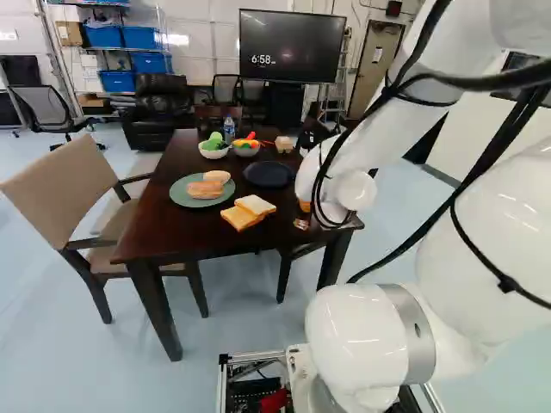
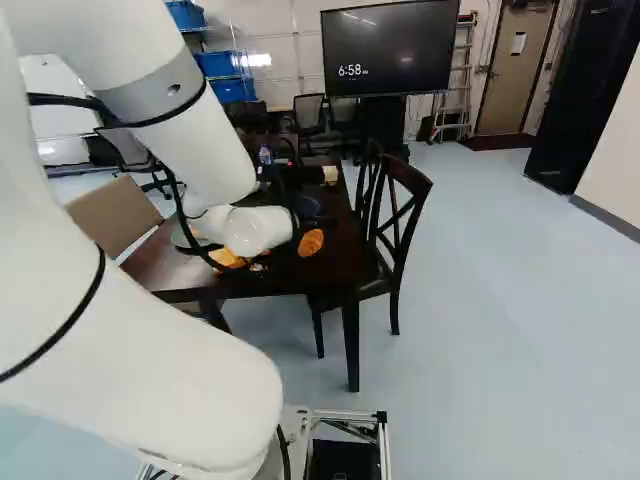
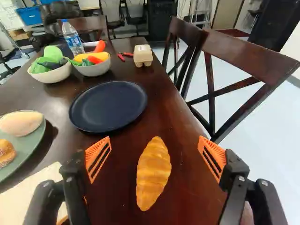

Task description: Move the croissant to the empty plate

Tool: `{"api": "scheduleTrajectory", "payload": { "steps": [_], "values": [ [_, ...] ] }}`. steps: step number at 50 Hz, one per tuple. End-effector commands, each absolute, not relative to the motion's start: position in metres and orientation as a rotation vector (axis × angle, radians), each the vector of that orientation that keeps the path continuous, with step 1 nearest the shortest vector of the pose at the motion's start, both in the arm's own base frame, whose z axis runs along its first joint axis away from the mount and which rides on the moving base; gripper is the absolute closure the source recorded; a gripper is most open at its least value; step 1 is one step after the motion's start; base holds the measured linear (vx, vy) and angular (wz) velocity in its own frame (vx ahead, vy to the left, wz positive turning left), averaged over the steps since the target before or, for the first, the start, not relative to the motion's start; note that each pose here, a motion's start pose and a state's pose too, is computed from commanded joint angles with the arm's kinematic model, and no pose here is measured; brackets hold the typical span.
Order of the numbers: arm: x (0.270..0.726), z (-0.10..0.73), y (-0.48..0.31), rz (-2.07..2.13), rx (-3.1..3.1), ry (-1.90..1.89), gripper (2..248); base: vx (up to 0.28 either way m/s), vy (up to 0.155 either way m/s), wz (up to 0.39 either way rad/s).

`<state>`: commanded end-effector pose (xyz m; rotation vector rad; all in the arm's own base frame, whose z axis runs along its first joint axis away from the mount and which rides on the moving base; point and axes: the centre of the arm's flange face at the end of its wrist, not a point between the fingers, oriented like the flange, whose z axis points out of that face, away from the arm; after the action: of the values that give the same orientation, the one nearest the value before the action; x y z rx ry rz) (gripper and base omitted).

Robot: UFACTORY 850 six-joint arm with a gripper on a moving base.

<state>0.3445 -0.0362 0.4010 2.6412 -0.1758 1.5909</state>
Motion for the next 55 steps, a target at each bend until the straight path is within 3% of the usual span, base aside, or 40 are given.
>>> {"api": "scheduleTrajectory", "payload": {
  "steps": [55],
  "values": [
    [0.373,0.43,-0.039,1.159,2.88,-0.19,3,0.0,0.0,0.0]
  ]
}}
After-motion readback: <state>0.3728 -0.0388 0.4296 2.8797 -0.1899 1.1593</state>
